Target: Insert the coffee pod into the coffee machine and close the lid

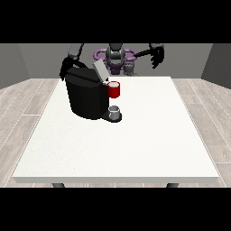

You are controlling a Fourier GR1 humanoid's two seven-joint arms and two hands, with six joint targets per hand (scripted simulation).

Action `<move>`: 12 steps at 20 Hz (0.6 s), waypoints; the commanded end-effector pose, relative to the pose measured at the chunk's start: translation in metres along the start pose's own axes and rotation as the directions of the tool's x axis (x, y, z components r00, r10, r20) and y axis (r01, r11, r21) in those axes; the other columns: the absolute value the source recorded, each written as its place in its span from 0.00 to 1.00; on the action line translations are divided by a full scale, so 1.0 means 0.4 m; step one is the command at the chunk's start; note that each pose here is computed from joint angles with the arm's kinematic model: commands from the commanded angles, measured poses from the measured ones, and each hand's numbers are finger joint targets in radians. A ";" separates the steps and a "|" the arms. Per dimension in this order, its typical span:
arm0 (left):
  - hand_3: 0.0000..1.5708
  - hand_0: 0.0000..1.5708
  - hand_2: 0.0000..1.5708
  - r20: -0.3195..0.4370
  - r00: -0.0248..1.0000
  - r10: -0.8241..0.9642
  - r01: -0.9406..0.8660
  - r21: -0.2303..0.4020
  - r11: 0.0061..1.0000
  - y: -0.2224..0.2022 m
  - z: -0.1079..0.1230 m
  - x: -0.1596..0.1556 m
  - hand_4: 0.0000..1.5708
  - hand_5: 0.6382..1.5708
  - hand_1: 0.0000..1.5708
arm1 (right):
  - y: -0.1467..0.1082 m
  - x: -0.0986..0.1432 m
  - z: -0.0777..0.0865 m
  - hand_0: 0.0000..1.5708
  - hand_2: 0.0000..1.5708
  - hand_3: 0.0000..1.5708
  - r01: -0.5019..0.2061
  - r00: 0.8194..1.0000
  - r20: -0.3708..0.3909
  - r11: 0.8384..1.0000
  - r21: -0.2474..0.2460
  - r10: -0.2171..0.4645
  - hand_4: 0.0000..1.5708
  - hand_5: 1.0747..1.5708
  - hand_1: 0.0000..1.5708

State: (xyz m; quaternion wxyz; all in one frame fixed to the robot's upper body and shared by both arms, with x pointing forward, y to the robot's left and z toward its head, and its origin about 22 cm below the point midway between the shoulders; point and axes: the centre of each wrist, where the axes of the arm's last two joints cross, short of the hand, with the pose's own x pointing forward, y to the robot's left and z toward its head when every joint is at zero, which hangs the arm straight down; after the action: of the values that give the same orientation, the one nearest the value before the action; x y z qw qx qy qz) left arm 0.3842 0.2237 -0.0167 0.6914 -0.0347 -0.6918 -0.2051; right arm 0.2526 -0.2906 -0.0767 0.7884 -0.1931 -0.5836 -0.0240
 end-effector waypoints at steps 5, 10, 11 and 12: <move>0.00 0.00 0.00 -0.166 0.978 0.128 -0.125 0.030 0.992 0.003 0.133 -0.141 0.27 1.00 0.00 | 0.015 0.103 -0.009 0.00 0.00 0.00 0.068 0.990 0.105 0.980 0.189 -0.089 0.00 1.00 0.00; 0.00 0.00 0.00 -0.141 0.972 0.189 -0.180 0.077 0.981 -0.061 0.131 -0.141 0.23 1.00 0.00 | 0.068 0.198 -0.025 0.00 0.00 0.00 0.013 0.972 0.225 0.970 0.243 -0.069 0.04 1.00 0.00; 0.00 0.00 0.00 -0.145 0.974 0.175 -0.168 0.063 0.984 -0.061 0.175 -0.175 0.27 1.00 0.00 | 0.049 0.226 -0.028 0.00 0.00 0.00 0.005 0.972 0.226 0.961 0.276 -0.070 0.12 1.00 0.00; 0.00 0.00 0.00 -0.151 0.972 0.177 -0.168 0.076 0.983 -0.013 0.147 -0.137 0.29 1.00 0.00 | 0.055 0.251 -0.027 0.00 0.00 0.00 -0.010 0.960 0.270 0.953 0.302 -0.075 0.10 1.00 0.00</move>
State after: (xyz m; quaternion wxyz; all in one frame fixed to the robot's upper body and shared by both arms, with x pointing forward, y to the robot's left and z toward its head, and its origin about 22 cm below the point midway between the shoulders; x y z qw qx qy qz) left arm 0.3306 0.2407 -0.0734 0.7574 -0.0558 -0.6360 -0.1369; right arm 0.2870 -0.2591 -0.0194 0.7440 -0.0866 -0.6611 0.0430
